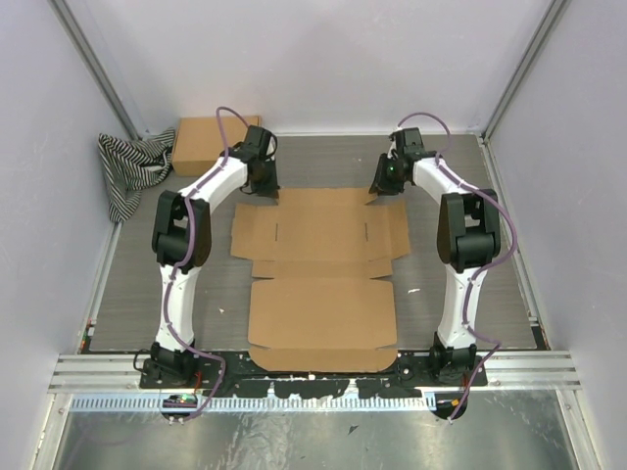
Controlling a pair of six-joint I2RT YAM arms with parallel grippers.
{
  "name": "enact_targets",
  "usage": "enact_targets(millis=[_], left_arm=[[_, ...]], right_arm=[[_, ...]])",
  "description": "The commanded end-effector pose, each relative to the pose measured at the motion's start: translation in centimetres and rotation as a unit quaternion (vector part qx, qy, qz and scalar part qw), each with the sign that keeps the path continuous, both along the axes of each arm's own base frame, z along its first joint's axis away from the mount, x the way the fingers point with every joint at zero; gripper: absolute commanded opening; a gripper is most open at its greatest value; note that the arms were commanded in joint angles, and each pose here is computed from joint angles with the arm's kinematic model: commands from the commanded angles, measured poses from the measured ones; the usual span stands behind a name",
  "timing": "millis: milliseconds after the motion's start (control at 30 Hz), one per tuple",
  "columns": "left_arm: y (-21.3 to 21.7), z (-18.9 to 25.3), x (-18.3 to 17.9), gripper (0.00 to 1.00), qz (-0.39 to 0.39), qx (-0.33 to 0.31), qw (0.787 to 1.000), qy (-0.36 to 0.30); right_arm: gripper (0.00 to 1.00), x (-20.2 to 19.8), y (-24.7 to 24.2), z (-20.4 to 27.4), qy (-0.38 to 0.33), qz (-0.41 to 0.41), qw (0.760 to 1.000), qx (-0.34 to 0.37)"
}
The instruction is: Fold the paper box
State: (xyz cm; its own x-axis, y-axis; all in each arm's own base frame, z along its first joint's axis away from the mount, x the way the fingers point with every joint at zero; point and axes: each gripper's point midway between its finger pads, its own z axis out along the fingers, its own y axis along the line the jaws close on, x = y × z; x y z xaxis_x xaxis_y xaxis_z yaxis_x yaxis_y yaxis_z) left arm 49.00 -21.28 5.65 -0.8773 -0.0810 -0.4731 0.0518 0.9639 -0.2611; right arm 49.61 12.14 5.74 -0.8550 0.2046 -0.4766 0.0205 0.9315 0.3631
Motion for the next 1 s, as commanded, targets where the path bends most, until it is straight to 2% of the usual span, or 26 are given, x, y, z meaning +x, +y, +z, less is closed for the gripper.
enact_targets(millis=[0, 167, 300, 967], left_arm=[[-0.9, 1.2, 0.4, 0.17, -0.01, -0.014, 1.0, -0.007], [-1.0, 1.7, 0.5, 0.26, -0.007, -0.018, 1.0, -0.013], [-1.4, 1.6, 0.4, 0.3, -0.01, -0.027, 1.0, -0.008], [-4.4, 1.7, 1.2, 0.34, -0.021, -0.075, 0.997, -0.002]], right_arm=[[0.31, 0.9, 2.3, 5.2, -0.064, 0.025, 0.997, 0.034], [0.41, 1.5, 3.5, 5.2, -0.064, 0.038, 0.996, 0.041], [0.44, 1.9, 4.4, 4.5, -0.058, 0.045, 0.996, 0.041], [0.46, 2.2, 6.9, 0.6, -0.023, 0.061, 0.997, 0.044]])
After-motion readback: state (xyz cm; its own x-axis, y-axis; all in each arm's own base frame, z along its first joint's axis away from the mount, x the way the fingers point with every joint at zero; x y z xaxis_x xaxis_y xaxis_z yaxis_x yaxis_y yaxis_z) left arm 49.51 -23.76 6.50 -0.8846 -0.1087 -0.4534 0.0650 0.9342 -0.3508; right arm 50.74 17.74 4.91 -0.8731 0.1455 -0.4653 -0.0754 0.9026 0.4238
